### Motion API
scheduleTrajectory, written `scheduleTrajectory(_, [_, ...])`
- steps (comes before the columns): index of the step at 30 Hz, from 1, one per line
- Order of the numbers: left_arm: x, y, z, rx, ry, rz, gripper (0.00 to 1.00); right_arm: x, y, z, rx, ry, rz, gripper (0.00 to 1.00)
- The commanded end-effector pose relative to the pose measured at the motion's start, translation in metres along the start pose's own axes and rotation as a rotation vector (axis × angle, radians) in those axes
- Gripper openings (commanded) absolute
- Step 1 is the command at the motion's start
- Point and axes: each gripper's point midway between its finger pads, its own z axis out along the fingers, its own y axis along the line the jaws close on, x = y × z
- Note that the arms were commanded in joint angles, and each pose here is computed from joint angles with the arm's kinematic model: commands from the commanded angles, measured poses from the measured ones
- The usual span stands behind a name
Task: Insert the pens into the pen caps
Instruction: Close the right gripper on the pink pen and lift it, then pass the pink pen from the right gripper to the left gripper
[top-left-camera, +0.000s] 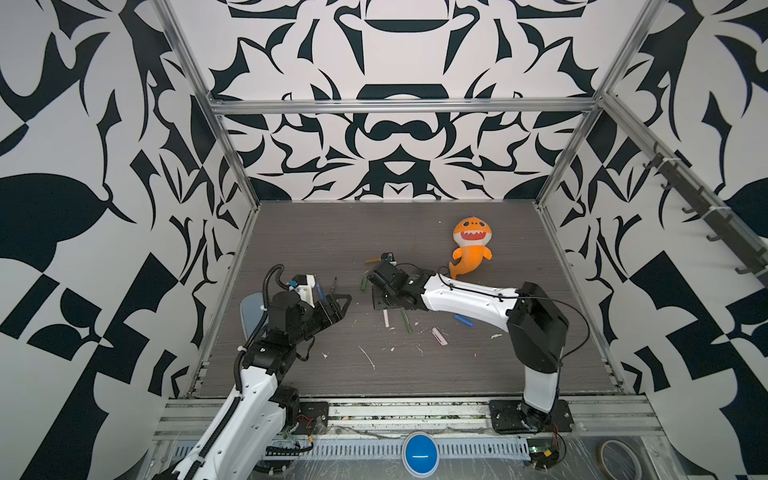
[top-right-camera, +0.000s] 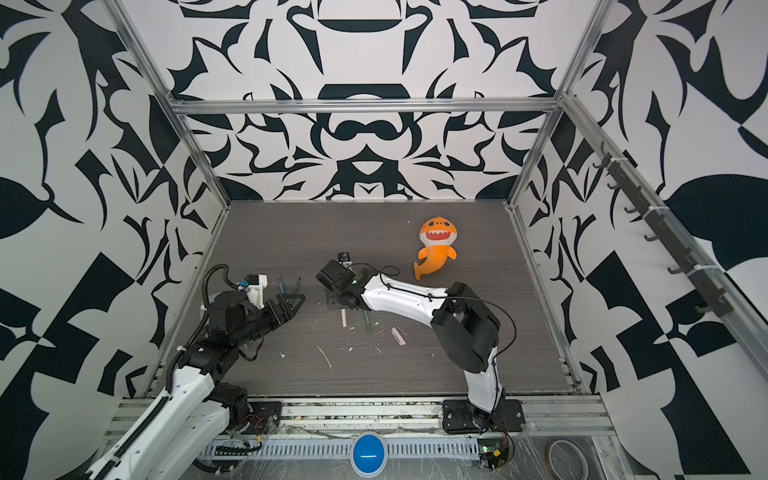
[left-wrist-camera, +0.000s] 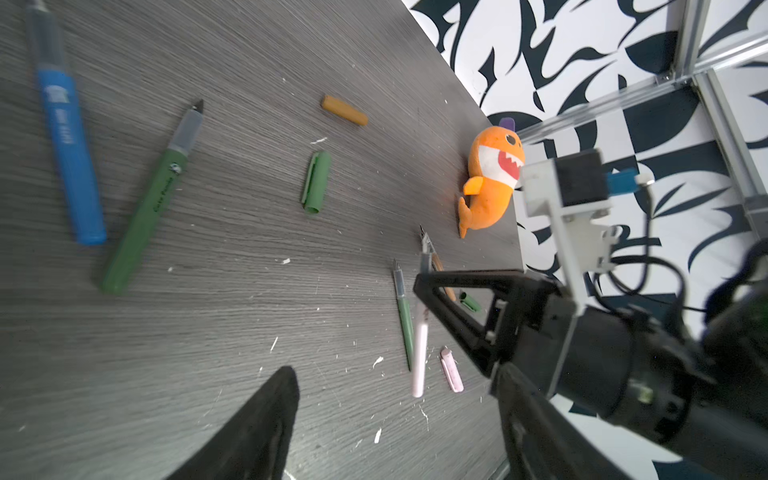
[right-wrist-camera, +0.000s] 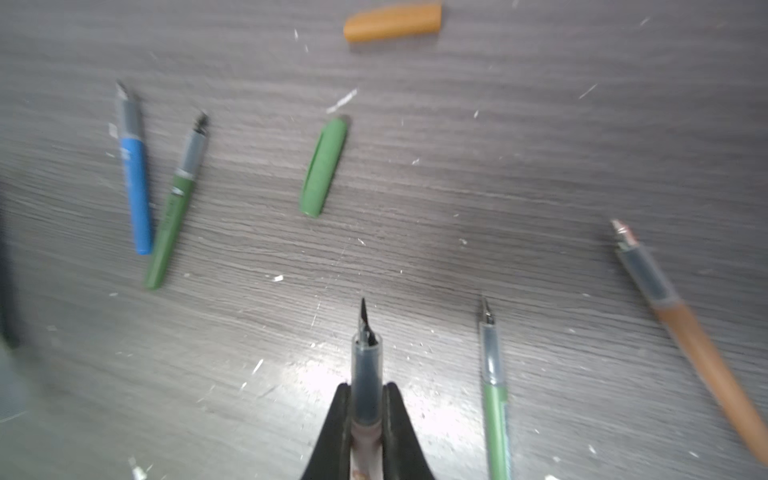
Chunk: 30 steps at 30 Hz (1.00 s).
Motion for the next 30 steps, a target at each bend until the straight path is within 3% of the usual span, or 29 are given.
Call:
scheduleTrajectory(1, [-0.004,-0.047,0.004,0.255,0.024,0.051,0.73,-0.034,-0.010,-0.027,-0.025,-0.131,0.034,0.10])
scheduleTrajectory(6, [0.018,-0.074,0.020,0.379,0.158,0.137,0.67,-0.054,-0.025,-0.057,-0.124,-0.228,0.139,0.09])
scheduleTrajectory(13, [0.045,-0.110,0.048,0.450,0.281,0.250,0.61,-0.065,-0.021,-0.095,-0.205,-0.306,0.157,0.09])
scheduleTrajectory(21, [0.038,-0.129,0.074,0.468,0.287,0.251,0.57,-0.060,-0.016,-0.112,-0.286,-0.311,0.184,0.08])
scheduleTrajectory(30, [0.055,-0.135,0.093,0.500,0.366,0.228,0.39,-0.058,-0.019,-0.110,-0.302,-0.339,0.204,0.08])
